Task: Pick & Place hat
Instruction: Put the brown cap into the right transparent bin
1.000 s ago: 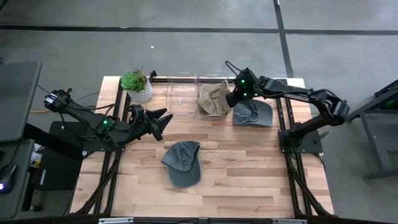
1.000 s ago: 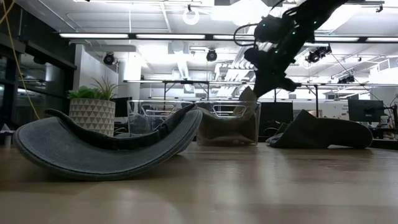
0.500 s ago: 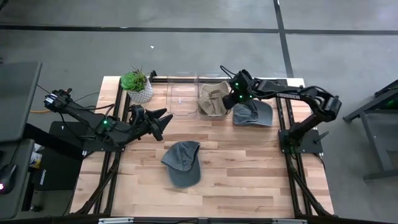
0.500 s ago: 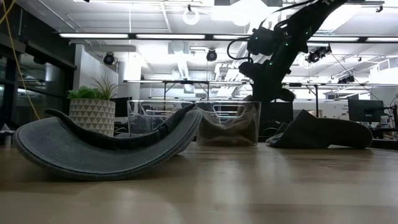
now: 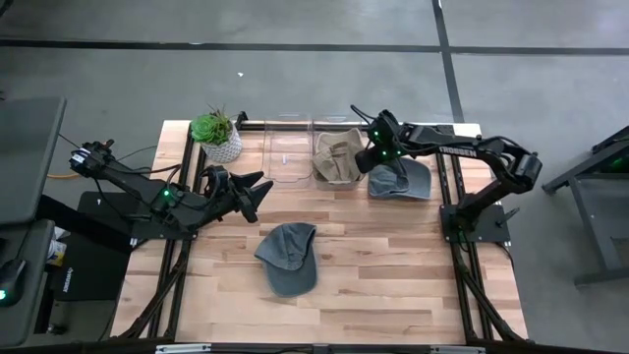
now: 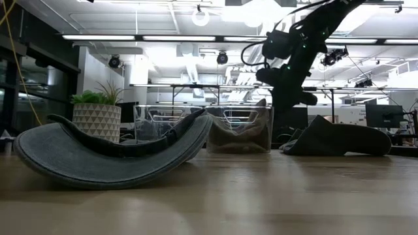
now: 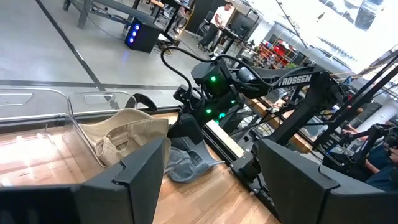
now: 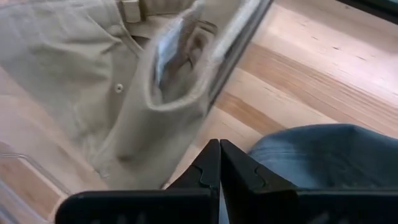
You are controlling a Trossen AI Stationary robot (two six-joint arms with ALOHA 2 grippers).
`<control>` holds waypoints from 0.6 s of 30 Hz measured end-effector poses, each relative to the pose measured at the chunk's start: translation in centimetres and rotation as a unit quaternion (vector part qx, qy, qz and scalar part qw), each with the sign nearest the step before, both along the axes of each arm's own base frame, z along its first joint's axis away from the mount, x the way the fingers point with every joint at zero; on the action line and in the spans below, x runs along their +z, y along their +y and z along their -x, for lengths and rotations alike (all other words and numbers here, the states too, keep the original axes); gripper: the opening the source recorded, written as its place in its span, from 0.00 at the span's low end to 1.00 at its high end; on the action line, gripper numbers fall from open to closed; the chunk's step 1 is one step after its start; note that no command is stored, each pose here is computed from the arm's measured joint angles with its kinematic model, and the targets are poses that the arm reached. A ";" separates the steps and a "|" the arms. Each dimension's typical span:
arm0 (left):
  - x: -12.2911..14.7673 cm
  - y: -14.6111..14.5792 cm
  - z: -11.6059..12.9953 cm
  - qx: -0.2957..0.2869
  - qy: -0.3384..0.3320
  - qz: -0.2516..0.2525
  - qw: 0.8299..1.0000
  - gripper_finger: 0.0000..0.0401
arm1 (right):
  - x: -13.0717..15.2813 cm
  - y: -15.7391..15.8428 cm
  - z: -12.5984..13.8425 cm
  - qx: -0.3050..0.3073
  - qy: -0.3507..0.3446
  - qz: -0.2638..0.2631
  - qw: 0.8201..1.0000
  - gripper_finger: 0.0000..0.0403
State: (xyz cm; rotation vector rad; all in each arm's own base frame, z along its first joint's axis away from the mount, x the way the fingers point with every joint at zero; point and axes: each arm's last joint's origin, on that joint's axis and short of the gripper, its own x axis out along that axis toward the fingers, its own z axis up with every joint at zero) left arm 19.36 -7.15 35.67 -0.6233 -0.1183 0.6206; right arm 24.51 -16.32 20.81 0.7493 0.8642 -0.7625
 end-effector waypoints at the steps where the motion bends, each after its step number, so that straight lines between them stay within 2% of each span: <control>1: 0.0 0.0 0.0 0.000 0.000 0.000 1.000 0.60 | 0.0 0.0 0.1 -0.002 0.005 0.001 1.000 0.00; 7: 0.0 0.0 0.0 0.000 0.000 0.000 1.000 0.60 | 1.2 0.3 0.6 -0.006 -0.009 0.016 1.000 0.00; 13: 0.0 0.0 0.0 0.001 -0.005 0.006 1.000 0.60 | 3.7 0.7 1.7 -0.003 -0.057 0.032 0.998 0.00; 18: 0.0 0.0 0.0 0.001 -0.006 0.009 1.000 0.60 | 4.5 0.9 1.8 0.007 -0.084 0.033 0.996 0.00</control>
